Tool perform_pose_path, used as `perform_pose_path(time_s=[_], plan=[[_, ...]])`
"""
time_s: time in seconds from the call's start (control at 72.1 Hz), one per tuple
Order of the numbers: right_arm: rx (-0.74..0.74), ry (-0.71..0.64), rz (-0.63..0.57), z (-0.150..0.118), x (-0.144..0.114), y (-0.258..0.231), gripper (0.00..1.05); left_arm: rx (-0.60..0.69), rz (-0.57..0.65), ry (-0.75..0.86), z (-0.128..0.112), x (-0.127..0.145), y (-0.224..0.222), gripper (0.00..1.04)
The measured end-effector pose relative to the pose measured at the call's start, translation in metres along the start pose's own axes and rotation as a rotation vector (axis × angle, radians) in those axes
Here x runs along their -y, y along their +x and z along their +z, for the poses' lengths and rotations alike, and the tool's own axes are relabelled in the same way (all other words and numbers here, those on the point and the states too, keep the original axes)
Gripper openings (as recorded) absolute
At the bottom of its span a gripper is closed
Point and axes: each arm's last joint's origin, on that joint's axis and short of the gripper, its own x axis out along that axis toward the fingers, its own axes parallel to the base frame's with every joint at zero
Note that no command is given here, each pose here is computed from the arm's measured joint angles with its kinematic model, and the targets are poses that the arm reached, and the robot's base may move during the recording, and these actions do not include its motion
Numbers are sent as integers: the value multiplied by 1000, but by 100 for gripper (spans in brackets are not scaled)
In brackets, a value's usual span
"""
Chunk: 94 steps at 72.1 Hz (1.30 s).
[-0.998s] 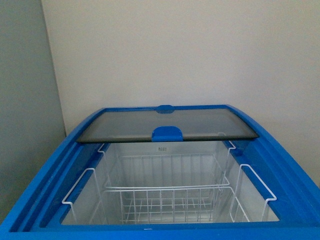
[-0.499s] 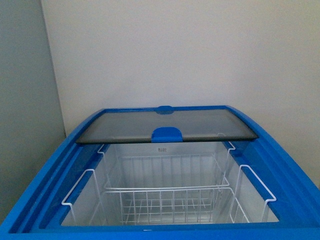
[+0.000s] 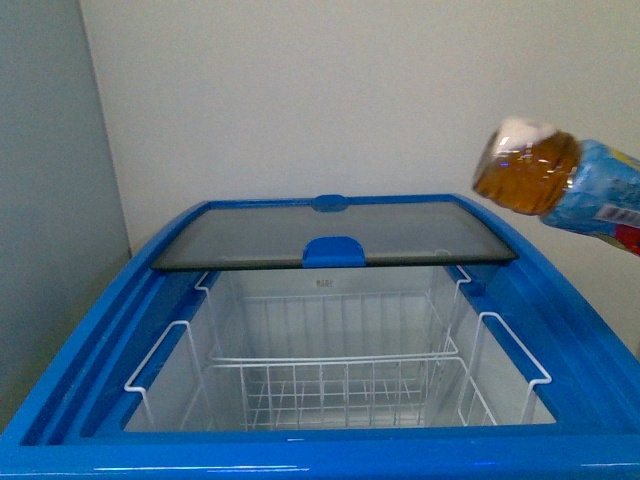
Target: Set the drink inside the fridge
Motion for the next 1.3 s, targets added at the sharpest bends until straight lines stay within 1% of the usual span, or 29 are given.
perform_pose_path(time_s=[0.042,0.083,0.097,0.111,0.236,0.305,0.333,0.388,0.499,0.721,0.873,0.956,0.97,1.04,1.123,1.15,1.164,1.192,1.206,1.303], plan=[[8,-50,8,5,0,6,40,2,0,0,0,0,-1,3],[17,-154,31,14,-1,20,40,13,0,0,-4,0,-2,3],[18,-164,34,15,-2,22,40,12,0,0,-5,0,-2,3],[20,-212,46,18,-3,29,40,8,-3,0,-7,0,-2,3],[4,-321,83,25,-10,59,40,16,0,0,-7,0,-4,3],[-21,-348,97,27,-14,81,40,11,0,0,-7,0,-6,3],[-27,-357,101,27,-16,93,40,-19,-1,1,-11,0,-11,3],[-41,-367,103,27,-20,113,40,3,1,2,-10,0,-15,3],[-31,-378,116,32,-30,138,40,8,0,3,-10,0,-16,3],[2,-378,167,46,-59,175,40,8,0,3,-10,0,-16,3],[1,-373,197,45,-75,195,40,8,0,3,-10,0,-16,3],[-13,-371,203,41,-80,205,40,8,0,3,-10,0,-16,15],[-14,-370,205,41,-81,208,40,8,0,3,-10,0,-16,18],[-21,-368,211,38,-83,214,40,8,0,3,-10,0,-16,29],[-25,-362,220,36,-87,223,40,8,0,3,-10,0,-16,45],[-23,-362,221,36,-87,225,40,8,0,3,-10,0,-16,48],[-24,-362,223,36,-88,227,40,8,0,3,-10,0,-16,52],[-20,-363,223,38,-89,228,40,8,0,3,-10,0,-16,55],[-19,-365,225,38,-89,230,40,8,0,3,-10,0,-16,59],[-10,-361,225,42,-92,238,40,8,0,3,-10,0,-16,75]])
